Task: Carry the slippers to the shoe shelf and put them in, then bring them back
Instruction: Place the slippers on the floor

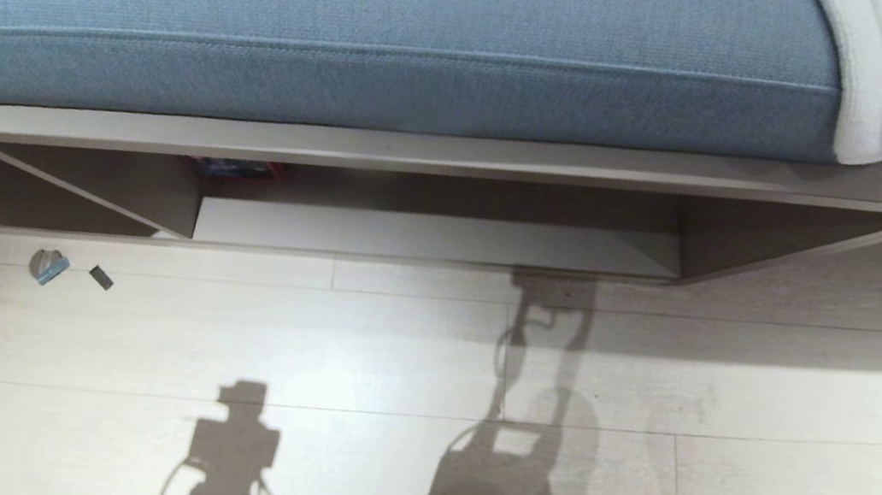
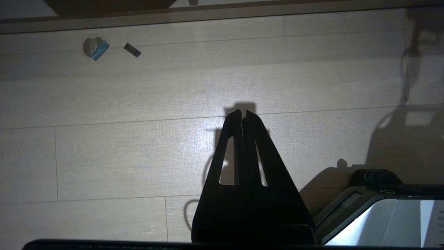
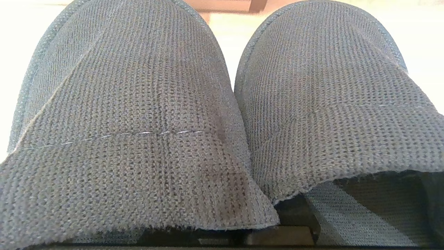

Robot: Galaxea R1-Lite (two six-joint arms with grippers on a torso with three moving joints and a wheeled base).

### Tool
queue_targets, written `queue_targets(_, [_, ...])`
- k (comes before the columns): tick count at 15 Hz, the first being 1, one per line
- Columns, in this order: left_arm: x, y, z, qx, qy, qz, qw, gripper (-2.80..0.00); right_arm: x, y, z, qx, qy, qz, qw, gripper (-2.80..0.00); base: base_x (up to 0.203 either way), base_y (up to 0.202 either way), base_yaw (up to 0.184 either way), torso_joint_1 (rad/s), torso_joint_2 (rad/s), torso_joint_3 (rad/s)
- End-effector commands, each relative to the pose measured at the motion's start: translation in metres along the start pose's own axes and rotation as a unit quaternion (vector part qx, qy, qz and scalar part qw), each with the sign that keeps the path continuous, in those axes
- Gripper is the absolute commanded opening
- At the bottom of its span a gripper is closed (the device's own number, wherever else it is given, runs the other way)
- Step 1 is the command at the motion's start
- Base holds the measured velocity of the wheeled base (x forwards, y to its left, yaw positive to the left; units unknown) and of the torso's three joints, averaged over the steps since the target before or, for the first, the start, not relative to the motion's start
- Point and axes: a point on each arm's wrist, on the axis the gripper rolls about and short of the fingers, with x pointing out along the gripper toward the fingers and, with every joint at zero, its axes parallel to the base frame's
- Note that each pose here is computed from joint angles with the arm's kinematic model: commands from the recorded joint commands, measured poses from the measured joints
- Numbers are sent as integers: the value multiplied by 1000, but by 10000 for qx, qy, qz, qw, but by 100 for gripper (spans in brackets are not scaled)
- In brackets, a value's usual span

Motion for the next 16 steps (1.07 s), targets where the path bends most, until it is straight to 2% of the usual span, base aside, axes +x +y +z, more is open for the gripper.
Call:
queue_targets(1, [0, 0, 0, -2, 0, 5, 10000, -280, 0, 0, 0, -4, 13, 3, 10000, -280, 0, 0, 0, 5, 2, 203])
queue_targets(16, [0, 0, 0, -9, 0, 5, 10000, -280, 0, 0, 0, -4, 15, 3, 10000, -280, 0, 0, 0, 3, 3, 202])
